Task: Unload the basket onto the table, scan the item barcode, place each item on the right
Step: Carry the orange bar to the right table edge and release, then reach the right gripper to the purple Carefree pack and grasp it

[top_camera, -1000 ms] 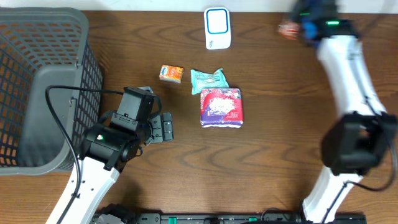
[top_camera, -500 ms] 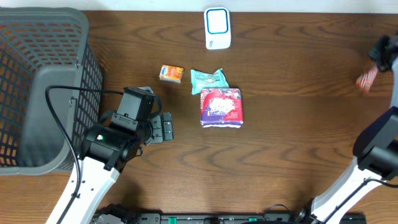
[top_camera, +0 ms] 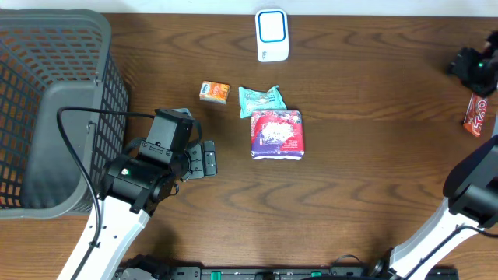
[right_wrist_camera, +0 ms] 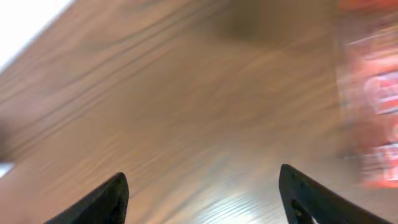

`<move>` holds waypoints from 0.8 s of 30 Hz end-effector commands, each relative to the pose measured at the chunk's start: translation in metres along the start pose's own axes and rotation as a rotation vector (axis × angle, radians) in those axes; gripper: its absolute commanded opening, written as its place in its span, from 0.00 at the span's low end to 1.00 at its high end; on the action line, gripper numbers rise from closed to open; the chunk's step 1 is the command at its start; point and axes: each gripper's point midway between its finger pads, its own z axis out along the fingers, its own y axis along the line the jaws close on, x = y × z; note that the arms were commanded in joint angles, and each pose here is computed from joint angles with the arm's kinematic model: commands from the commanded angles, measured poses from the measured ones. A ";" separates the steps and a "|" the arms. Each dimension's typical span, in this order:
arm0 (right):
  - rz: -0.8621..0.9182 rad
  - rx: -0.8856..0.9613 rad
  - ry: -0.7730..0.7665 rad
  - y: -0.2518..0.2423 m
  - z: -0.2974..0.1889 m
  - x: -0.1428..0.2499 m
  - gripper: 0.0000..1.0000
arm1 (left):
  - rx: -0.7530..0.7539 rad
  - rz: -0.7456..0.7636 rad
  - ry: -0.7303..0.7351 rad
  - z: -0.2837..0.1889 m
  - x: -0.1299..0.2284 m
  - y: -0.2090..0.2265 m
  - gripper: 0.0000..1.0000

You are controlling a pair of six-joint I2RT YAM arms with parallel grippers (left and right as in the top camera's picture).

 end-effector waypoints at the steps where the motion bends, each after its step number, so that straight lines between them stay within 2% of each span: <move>1: -0.065 -0.473 0.173 0.113 -0.031 0.048 0.63 | -0.008 0.009 0.000 0.000 0.000 0.002 0.98; 4: -0.171 -0.470 0.327 0.137 -0.024 0.098 0.61 | -0.008 0.009 0.000 0.000 0.000 0.002 0.98; 5: -0.235 -0.435 0.406 0.146 -0.017 0.126 0.66 | -0.008 0.009 0.000 0.000 0.000 0.002 0.98; 9: -0.348 -0.298 0.555 0.156 0.003 0.183 0.90 | -0.008 0.009 0.000 0.000 0.000 0.002 0.98; 12: -0.412 -0.299 0.635 0.172 0.016 0.222 0.98 | -0.008 0.009 0.000 0.000 0.000 0.002 0.98; 17: -0.436 -0.305 0.700 0.188 0.040 0.271 0.95 | -0.008 0.009 0.000 0.000 0.000 0.002 0.98; 20: -0.405 -0.298 0.722 0.188 0.057 0.296 0.85 | -0.008 0.009 0.000 0.000 0.000 0.002 0.98; 24: -0.400 -0.394 0.727 0.199 0.069 0.317 0.78 | -0.008 0.009 0.000 0.000 0.000 0.002 0.98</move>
